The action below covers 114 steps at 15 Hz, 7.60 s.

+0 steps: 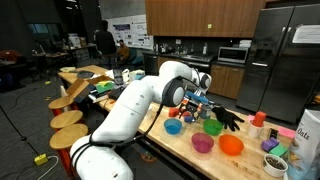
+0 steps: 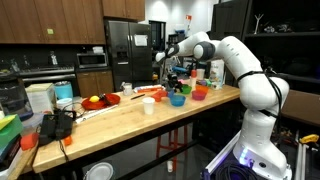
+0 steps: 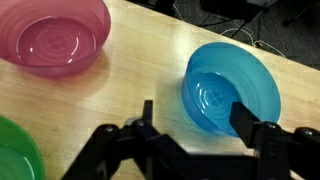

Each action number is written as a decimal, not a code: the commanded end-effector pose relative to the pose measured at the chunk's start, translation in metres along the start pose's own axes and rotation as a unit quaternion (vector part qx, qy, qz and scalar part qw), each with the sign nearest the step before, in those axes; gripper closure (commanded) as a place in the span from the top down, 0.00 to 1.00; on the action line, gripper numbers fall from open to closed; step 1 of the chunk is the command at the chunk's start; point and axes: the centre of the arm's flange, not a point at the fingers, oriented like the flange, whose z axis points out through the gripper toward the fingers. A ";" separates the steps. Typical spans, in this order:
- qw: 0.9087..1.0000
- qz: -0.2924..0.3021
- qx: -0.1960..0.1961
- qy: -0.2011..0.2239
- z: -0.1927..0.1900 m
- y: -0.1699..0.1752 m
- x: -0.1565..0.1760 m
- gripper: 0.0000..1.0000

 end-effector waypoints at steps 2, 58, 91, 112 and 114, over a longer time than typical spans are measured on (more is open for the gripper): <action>0.999 0.030 -0.020 -0.002 -0.012 0.001 -0.004 1.00; 0.900 -0.248 -0.281 0.225 0.129 -0.092 -0.153 1.00; 0.853 -0.389 -0.260 0.233 0.111 -0.040 -0.130 0.01; 0.930 -0.117 -0.289 0.195 0.078 -0.046 -0.177 0.01; 0.935 -0.087 -0.282 0.194 0.081 -0.053 -0.185 0.01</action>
